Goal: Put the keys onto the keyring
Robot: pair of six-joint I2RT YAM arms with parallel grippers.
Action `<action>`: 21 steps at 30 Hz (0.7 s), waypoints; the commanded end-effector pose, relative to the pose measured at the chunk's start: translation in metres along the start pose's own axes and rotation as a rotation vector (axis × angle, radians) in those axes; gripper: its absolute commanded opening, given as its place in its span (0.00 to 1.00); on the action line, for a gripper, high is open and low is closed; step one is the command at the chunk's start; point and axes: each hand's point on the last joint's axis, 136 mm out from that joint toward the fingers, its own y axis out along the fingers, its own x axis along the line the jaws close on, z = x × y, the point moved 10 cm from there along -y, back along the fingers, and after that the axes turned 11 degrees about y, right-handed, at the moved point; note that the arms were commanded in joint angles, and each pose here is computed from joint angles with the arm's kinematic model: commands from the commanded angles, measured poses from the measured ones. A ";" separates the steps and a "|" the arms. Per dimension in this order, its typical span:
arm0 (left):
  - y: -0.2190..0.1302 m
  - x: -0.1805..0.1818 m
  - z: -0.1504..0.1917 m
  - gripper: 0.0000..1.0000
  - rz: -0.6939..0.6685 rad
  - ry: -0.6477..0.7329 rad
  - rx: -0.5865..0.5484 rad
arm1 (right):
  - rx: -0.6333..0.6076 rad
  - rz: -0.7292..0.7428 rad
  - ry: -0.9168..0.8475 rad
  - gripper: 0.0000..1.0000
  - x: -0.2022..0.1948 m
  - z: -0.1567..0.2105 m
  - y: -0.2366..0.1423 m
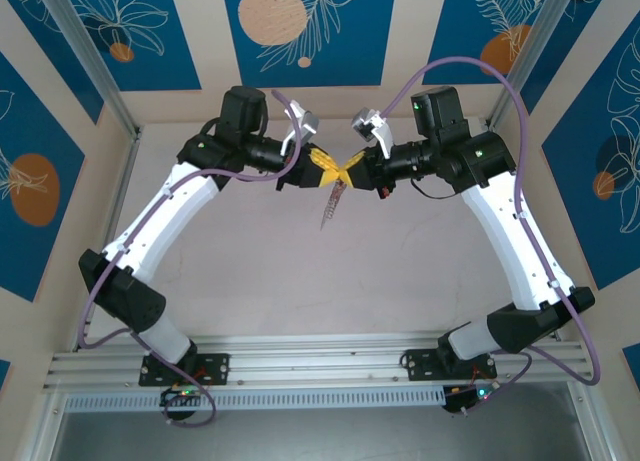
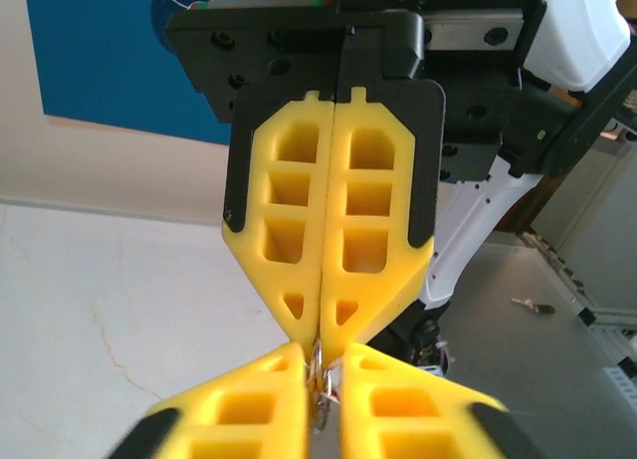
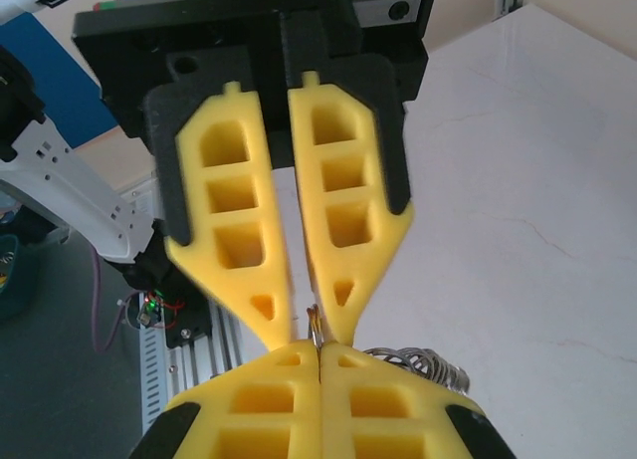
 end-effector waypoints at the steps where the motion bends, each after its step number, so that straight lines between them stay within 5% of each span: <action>1: 0.000 -0.008 -0.012 0.00 0.097 0.037 -0.049 | -0.044 -0.027 -0.032 0.00 0.002 -0.009 -0.002; 9: 0.004 -0.014 -0.010 0.00 0.090 0.045 -0.046 | -0.106 -0.023 -0.025 0.00 -0.001 -0.017 -0.002; 14: 0.003 -0.010 -0.011 0.00 -0.014 0.060 -0.055 | -0.205 0.026 0.003 0.31 -0.004 -0.018 -0.021; 21: -0.002 -0.007 -0.019 0.00 -0.178 0.072 -0.136 | -0.414 0.112 0.087 0.40 -0.010 0.007 -0.057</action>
